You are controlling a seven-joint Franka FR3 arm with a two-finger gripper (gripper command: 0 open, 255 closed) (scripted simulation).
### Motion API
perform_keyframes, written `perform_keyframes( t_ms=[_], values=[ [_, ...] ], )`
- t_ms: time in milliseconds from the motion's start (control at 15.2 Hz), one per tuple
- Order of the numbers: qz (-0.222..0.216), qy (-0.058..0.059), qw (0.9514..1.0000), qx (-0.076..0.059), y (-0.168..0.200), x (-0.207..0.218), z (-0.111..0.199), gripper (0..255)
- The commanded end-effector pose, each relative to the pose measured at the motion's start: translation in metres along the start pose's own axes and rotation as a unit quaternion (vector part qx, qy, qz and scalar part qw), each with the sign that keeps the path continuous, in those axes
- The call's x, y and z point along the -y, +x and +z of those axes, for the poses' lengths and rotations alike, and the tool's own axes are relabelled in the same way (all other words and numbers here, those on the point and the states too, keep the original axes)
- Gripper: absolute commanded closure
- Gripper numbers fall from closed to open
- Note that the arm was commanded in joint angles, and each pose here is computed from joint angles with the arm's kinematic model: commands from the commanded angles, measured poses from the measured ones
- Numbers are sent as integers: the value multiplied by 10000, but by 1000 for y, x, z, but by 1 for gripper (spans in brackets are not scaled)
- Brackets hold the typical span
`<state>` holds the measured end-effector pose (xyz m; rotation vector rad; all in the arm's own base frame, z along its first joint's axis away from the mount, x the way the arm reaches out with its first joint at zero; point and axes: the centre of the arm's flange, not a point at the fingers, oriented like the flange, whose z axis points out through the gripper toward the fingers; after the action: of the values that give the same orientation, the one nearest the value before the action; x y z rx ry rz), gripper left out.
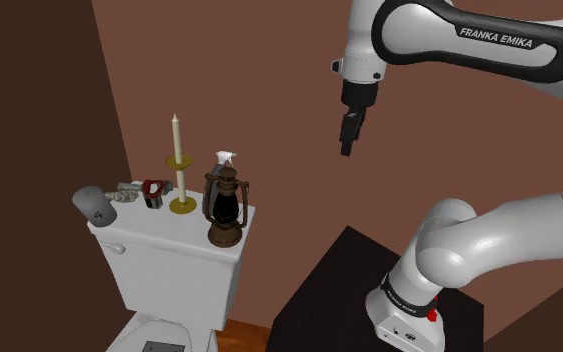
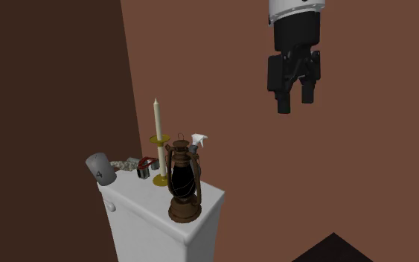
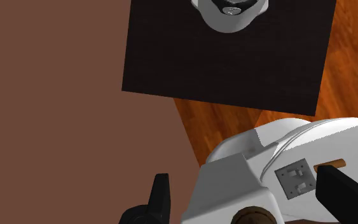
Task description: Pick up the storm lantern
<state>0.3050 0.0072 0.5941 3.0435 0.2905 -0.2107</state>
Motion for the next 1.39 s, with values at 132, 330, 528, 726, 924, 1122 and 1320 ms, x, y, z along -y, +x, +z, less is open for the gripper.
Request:
perform_keyframes(
  t_ms=[132, 330, 528, 726, 924, 1122, 1320],
  values=[
    [10, 56, 10000, -19, 23, 5, 9, 0],
    [24, 141, 9999, -48, 58, 14, 22, 0],
    [38, 226, 9997, -76, 93, 22, 34, 0],
    [53, 310, 9994, -105, 128, 31, 46, 0],
    [67, 395, 9991, -134, 164, 39, 58, 0],
    [81, 479, 9987, -162, 199, 48, 69, 0],
    [96, 564, 9982, -191, 235, 57, 81, 0]
  ],
)
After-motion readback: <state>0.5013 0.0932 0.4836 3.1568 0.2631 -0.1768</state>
